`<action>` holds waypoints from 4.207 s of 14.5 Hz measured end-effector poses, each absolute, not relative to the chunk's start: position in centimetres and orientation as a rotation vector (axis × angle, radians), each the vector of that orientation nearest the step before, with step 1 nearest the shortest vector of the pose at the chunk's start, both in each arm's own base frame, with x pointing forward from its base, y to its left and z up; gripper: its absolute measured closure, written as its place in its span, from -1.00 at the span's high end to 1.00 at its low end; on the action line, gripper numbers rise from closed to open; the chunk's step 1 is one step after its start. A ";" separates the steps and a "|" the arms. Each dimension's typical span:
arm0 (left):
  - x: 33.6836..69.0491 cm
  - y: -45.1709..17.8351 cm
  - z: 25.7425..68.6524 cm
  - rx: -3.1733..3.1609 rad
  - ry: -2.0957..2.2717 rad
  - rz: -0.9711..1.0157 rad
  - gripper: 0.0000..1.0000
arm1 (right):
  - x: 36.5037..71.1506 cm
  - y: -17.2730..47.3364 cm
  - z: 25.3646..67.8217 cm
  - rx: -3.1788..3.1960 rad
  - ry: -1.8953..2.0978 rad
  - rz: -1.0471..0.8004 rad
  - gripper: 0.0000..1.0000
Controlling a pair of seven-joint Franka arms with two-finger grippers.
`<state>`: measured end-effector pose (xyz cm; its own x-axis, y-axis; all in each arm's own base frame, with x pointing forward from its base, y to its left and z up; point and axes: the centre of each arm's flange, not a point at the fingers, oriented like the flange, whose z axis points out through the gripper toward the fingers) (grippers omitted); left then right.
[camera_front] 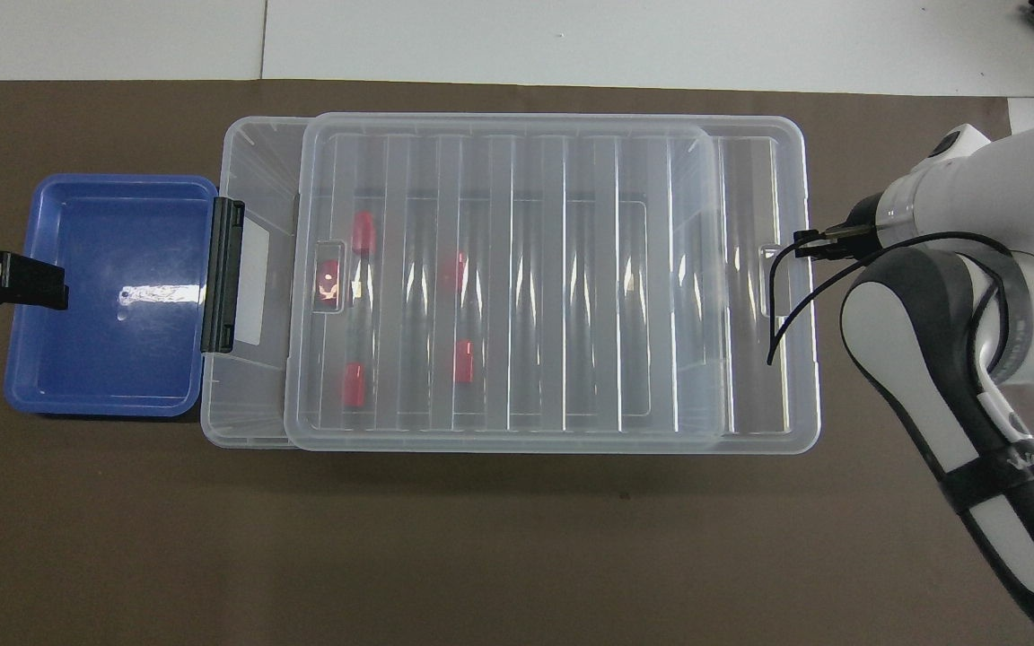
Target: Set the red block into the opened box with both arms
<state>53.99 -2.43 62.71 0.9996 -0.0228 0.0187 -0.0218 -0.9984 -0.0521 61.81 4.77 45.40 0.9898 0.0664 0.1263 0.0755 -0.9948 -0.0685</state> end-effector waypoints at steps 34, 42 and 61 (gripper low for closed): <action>54.0 -2.9 62.8 -3.134 0.034 -0.033 1.00 | 61.4 9.9 44.5 -3.022 -0.103 -0.207 -0.98; 54.0 -2.9 62.8 -3.134 0.034 -0.033 1.00 | 60.6 4.8 49.5 -3.168 -0.110 -0.139 -0.98; 54.0 -2.9 62.8 -3.134 0.034 -0.034 1.00 | 54.3 -0.3 62.1 -3.145 0.204 0.043 1.00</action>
<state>53.98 -2.93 62.76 0.9995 -0.0217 0.0213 -0.0215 -0.9997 -0.0072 54.26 -0.28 62.11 0.9912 -0.1295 -0.0267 -0.1292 -0.9915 0.0121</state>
